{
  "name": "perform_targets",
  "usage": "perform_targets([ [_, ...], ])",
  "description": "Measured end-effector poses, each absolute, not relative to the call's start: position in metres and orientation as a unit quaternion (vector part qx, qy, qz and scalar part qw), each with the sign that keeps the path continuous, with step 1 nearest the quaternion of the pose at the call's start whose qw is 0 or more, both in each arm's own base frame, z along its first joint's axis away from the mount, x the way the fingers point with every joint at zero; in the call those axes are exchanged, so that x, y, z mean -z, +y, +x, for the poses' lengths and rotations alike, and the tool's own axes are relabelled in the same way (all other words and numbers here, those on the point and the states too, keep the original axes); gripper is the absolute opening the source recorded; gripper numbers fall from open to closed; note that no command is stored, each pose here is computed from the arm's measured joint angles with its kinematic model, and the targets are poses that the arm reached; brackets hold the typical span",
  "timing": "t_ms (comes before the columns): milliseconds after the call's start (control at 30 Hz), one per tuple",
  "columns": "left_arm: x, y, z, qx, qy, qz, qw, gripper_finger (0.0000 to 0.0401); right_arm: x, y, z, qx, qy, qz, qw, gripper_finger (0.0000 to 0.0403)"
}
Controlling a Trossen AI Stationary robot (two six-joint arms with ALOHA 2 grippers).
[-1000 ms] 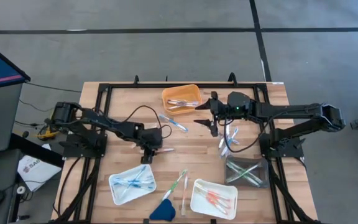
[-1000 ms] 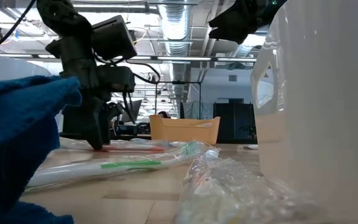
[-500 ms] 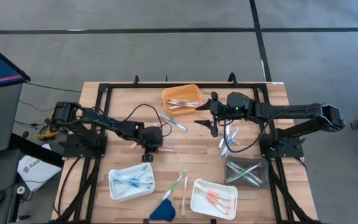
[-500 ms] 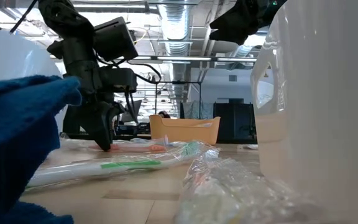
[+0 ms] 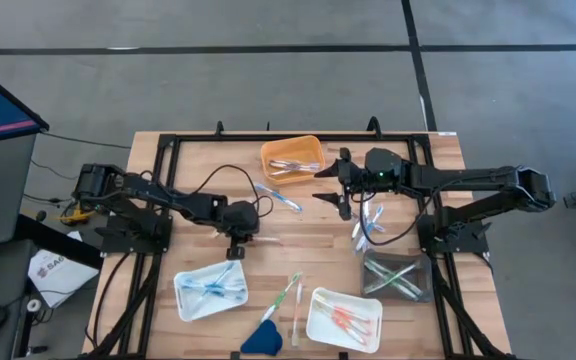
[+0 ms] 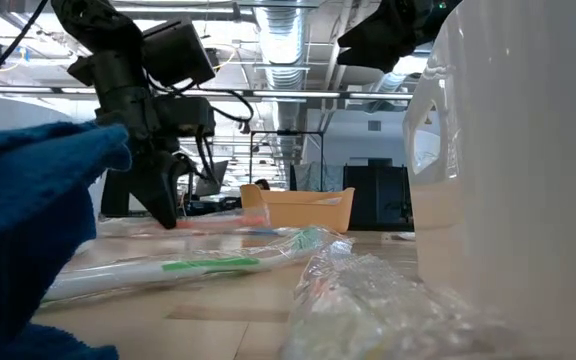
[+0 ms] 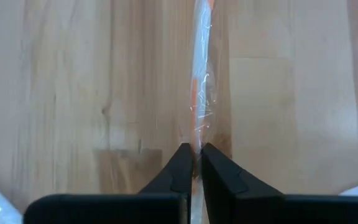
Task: Pick & Place Toothbrushes
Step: Put the orange toothbrush into the right white bin
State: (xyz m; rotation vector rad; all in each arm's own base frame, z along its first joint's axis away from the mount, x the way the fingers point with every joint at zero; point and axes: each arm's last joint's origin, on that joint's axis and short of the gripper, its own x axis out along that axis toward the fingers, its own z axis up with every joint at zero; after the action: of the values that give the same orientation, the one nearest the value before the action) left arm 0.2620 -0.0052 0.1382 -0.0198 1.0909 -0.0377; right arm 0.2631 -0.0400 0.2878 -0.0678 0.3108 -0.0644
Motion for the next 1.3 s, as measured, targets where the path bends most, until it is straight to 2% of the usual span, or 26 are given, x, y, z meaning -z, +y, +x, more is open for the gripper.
perform_targets([
  [467,-0.156,-0.013,0.274,0.034,0.483,-0.014,0.875,0.0008,-0.287,-0.039,0.263,0.03,0.158,-0.033,0.986,0.0255],
  [833,-0.196,-0.006,0.302,0.057,0.412,-0.024,0.909,0.0007,-0.273,-0.026,0.259,0.003,0.232,-0.029,0.972,0.0255],
  [1167,-0.218,-0.008,0.315,0.081,0.369,-0.032,0.925,0.0007,-0.279,0.011,0.261,-0.064,0.229,-0.029,0.971,0.0255],
  [1300,-0.221,-0.008,0.322,0.082,0.36,-0.032,0.929,0.0006,-0.286,0.022,0.269,-0.058,0.234,-0.027,0.97,0.0255],
])
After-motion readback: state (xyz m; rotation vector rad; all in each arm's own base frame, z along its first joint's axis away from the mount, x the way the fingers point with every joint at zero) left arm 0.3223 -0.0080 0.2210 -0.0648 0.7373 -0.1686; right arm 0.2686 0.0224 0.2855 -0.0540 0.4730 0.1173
